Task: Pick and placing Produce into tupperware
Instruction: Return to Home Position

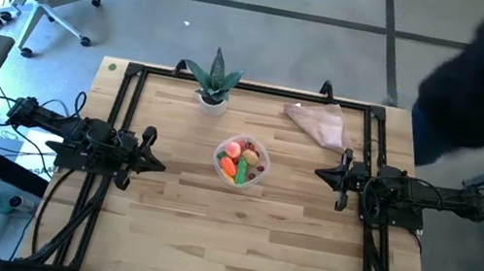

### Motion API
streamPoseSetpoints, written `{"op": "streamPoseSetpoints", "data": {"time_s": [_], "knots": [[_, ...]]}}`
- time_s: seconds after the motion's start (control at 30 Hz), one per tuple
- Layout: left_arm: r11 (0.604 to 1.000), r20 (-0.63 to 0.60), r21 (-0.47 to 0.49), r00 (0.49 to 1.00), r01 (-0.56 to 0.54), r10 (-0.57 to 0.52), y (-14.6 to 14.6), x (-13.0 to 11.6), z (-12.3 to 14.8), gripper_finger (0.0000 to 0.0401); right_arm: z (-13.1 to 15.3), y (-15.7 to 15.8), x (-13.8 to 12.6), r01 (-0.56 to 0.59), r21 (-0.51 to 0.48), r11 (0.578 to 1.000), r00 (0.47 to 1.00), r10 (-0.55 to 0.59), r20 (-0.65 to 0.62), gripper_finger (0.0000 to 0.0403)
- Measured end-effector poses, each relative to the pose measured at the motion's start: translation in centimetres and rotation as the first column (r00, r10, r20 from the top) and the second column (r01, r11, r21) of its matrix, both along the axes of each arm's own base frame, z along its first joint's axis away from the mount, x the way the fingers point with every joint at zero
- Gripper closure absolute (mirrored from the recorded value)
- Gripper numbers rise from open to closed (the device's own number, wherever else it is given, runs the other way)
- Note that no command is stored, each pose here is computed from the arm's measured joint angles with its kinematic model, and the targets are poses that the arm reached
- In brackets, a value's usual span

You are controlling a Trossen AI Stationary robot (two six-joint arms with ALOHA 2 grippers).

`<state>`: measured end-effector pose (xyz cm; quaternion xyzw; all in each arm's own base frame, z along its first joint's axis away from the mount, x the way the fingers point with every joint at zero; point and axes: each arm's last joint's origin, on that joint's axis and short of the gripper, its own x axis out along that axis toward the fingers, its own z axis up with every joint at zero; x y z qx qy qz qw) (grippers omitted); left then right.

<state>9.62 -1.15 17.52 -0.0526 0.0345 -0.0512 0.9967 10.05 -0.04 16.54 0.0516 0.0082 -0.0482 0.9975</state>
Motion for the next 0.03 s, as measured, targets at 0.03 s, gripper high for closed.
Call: {"op": "streamPoseSetpoints", "data": {"time_s": [0.03], "knots": [[1.0, -0.001, 0.0, 1.0, 0.0, 0.0, 0.0, 0.0, -0.01, 0.0389, 0.0, 0.0, 0.0, 0.0, 0.0, 1.0, 1.0, 0.0, 0.0, 0.0402]]}}
